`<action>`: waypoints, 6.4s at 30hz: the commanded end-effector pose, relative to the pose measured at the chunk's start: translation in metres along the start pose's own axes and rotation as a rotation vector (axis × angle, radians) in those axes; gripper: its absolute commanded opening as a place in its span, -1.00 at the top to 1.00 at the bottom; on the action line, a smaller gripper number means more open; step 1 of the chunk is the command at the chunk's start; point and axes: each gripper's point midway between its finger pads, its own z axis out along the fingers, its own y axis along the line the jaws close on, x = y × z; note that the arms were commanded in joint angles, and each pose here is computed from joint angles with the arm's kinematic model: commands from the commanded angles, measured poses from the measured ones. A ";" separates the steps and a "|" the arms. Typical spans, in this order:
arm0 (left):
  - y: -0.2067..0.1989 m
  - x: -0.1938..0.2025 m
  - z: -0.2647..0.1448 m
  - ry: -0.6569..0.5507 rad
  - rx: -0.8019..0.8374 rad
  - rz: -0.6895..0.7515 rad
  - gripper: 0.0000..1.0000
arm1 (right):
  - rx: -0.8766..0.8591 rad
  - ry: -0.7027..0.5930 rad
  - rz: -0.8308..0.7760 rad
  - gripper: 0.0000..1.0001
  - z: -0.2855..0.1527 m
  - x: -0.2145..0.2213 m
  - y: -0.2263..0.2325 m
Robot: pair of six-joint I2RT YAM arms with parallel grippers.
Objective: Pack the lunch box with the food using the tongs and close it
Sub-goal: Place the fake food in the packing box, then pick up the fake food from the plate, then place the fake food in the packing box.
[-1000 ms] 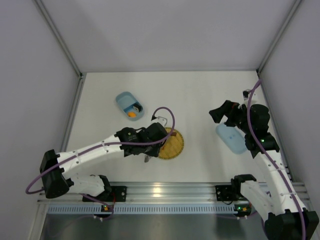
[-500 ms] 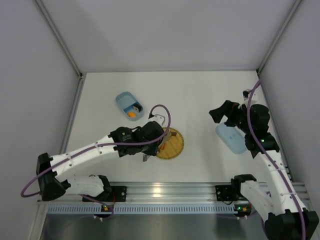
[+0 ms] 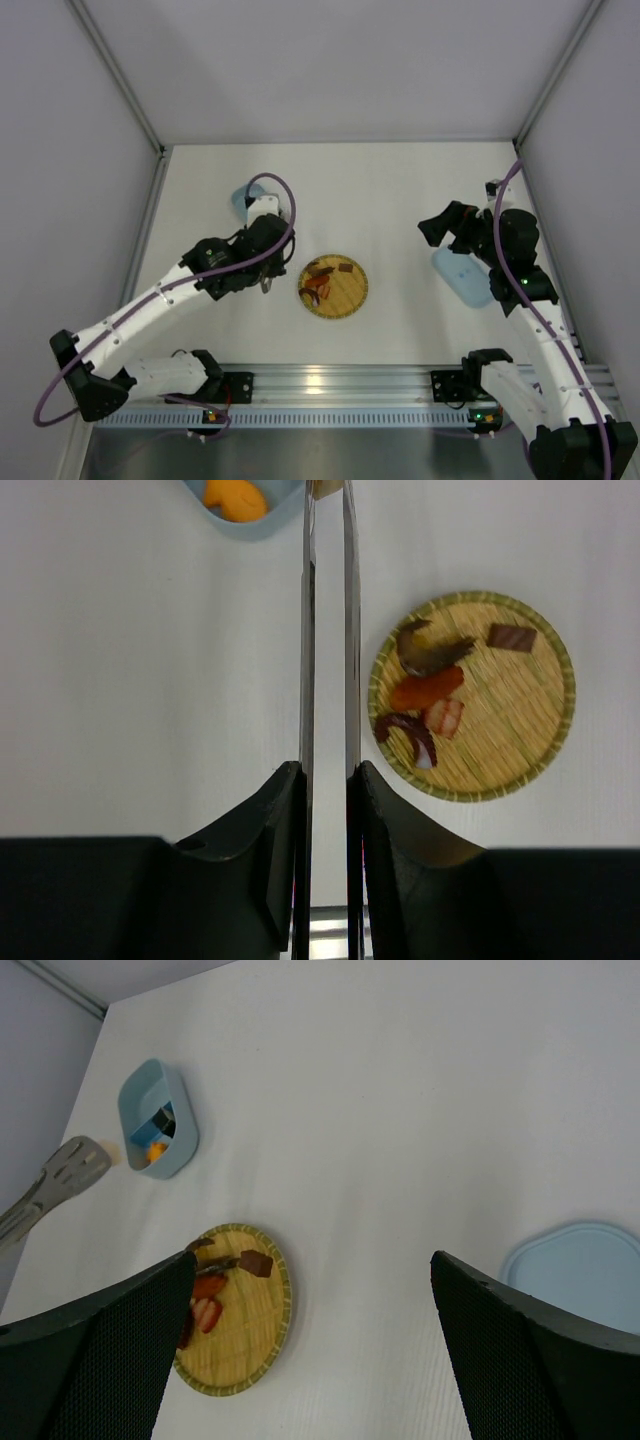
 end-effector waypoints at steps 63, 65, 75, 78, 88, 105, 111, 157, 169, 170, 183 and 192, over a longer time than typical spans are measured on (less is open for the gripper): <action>-0.079 0.004 0.020 0.058 0.337 0.123 0.03 | -0.005 -0.042 -0.026 -0.99 -0.003 -0.012 0.001; -0.086 0.013 0.020 0.074 0.340 0.137 0.02 | -0.007 -0.043 -0.026 -0.99 -0.003 -0.012 0.001; -0.091 0.036 0.031 0.120 0.269 0.170 0.02 | -0.004 -0.042 -0.029 -0.99 -0.004 -0.011 0.001; -0.091 0.039 0.030 0.129 0.255 0.177 0.02 | -0.004 -0.039 -0.031 -0.99 -0.004 -0.010 0.000; -0.084 0.050 0.023 0.150 0.241 0.186 0.02 | -0.003 -0.040 -0.028 -0.99 -0.005 -0.009 0.000; -0.082 0.065 0.031 0.177 0.215 0.211 0.03 | -0.001 -0.044 -0.031 -0.99 -0.008 -0.010 0.001; -0.084 0.071 0.033 0.194 0.221 0.210 0.03 | -0.002 -0.043 -0.033 -0.99 -0.007 -0.010 0.001; -0.072 0.039 0.006 0.086 0.221 0.167 0.31 | 0.001 -0.044 -0.034 -0.99 -0.006 -0.010 -0.001; -0.014 0.003 0.003 -0.045 -0.021 0.053 0.21 | -0.007 -0.038 -0.032 -0.99 -0.005 -0.008 0.000; -0.006 0.000 0.007 -0.045 -0.038 0.033 0.21 | -0.007 -0.038 -0.034 -0.99 -0.005 -0.009 0.000; 0.048 -0.019 0.042 -0.012 -0.108 -0.069 0.21 | -0.010 -0.033 -0.038 -0.99 -0.004 -0.009 0.001; 0.059 -0.008 0.063 0.026 -0.125 -0.085 0.19 | -0.011 -0.028 -0.036 -0.99 -0.002 -0.008 0.000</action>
